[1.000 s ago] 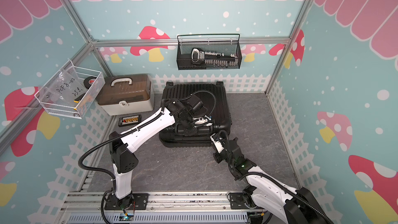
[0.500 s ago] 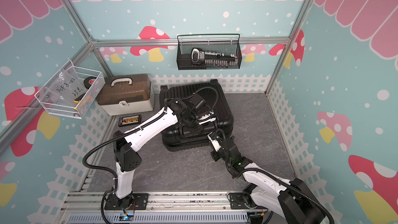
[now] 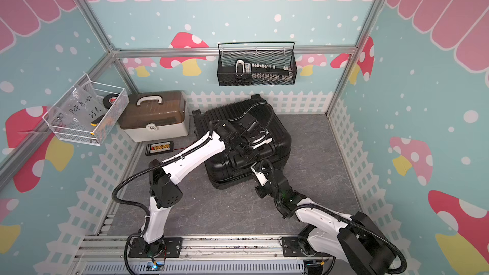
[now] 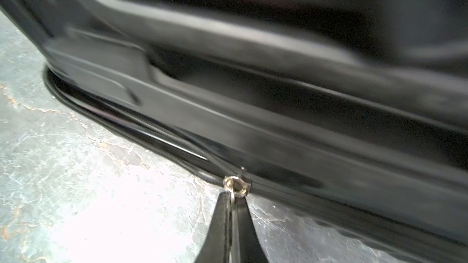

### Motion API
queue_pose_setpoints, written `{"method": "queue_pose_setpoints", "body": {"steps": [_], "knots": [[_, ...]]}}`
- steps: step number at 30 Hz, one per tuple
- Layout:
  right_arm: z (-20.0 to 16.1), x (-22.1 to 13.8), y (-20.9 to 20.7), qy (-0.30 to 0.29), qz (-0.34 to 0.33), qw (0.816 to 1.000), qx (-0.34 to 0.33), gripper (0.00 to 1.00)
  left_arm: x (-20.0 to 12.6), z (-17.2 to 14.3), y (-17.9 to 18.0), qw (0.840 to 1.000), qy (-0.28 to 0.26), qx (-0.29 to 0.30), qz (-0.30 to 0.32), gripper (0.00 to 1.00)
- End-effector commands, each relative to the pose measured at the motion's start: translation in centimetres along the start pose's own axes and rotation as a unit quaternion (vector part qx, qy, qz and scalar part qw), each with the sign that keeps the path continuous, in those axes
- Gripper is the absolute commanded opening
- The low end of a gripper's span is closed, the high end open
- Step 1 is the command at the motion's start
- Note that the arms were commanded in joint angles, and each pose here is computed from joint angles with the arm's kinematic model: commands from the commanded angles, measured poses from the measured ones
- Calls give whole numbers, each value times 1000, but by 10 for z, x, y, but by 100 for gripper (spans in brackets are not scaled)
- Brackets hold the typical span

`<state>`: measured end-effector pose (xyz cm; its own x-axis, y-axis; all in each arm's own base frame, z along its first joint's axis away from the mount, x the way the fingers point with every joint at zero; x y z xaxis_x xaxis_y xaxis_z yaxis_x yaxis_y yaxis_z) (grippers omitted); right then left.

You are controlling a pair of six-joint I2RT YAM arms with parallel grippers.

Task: Close the suitcase zippers
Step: Zip the zipper on the suitcase.

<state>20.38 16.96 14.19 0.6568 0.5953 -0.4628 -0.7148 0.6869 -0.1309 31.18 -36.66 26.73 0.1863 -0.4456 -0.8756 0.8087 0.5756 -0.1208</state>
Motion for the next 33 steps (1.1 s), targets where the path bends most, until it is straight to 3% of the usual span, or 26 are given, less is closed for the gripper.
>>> {"method": "queue_pose_setpoints", "body": {"steps": [1,13,33], "knots": [[23,-1,26,-56,94,993,-33,0,10,35,39,989,-97,-77,81,15],[25,1,38,-65,122,990,-41,0,26,44,45,984,-111,-113,83,15],[41,0,62,-93,176,979,-47,0,29,74,54,966,-182,-170,73,15]]}}
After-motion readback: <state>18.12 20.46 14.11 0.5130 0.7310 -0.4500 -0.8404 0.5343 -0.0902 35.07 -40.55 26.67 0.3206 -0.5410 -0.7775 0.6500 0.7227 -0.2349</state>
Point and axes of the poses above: each gripper's point midway between its finger pads, its own x axis out along the fingers, its own y axis along the line the jaws close on, z = x × y, the point moved 8 cm from there along -x, back along the fingers, and after that the axes turned 6 degrees about -x, right-handed, at the moved point
